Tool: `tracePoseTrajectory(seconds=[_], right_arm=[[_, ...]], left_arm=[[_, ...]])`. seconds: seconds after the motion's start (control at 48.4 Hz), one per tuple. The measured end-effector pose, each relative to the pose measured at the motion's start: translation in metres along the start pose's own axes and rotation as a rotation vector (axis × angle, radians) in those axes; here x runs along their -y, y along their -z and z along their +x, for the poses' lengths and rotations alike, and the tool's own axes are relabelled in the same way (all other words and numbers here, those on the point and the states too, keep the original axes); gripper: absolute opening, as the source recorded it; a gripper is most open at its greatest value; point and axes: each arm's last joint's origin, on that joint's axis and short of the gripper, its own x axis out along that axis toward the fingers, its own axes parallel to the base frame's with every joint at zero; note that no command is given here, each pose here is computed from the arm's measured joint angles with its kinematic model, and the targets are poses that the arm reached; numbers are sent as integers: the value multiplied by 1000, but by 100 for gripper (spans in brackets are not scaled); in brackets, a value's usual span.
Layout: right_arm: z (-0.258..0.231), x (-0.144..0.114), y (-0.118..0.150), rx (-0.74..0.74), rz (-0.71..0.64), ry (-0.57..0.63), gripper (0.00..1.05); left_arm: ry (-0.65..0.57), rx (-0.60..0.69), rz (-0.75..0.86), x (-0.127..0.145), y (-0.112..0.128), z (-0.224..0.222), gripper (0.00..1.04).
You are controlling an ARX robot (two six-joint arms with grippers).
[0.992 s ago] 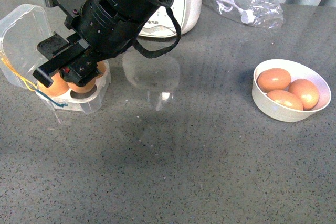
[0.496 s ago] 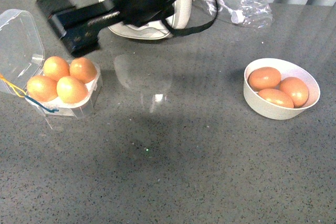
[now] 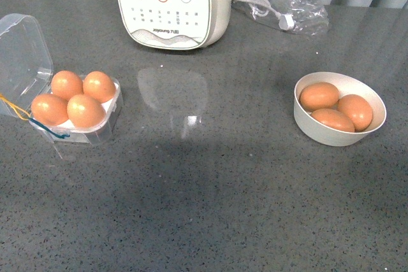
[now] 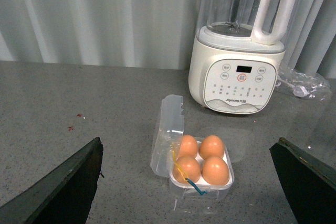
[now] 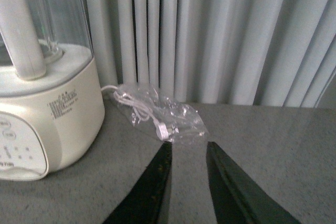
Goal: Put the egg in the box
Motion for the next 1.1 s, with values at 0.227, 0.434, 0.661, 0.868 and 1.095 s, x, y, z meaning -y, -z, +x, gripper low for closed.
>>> tracePoseTrajectory(seconds=[0.227,0.434,0.661,0.868,1.095], right_arm=[[-47,40,16,-21,-4,4,3],[-71,56,15,-16,-2,-2,3],[-98,70,15,-17,-1,2,3],[-112,81,15,-17,1,-14,3],[-124,85,13,-12,1,5,3]], left_arm=[[0,0,0,0,0,0,98],[0,0,0,0,0,0,98],[0,0,0,0,0,0,98],[0,0,0,0,0,0,98],[0,0,0,0,0,0,98]])
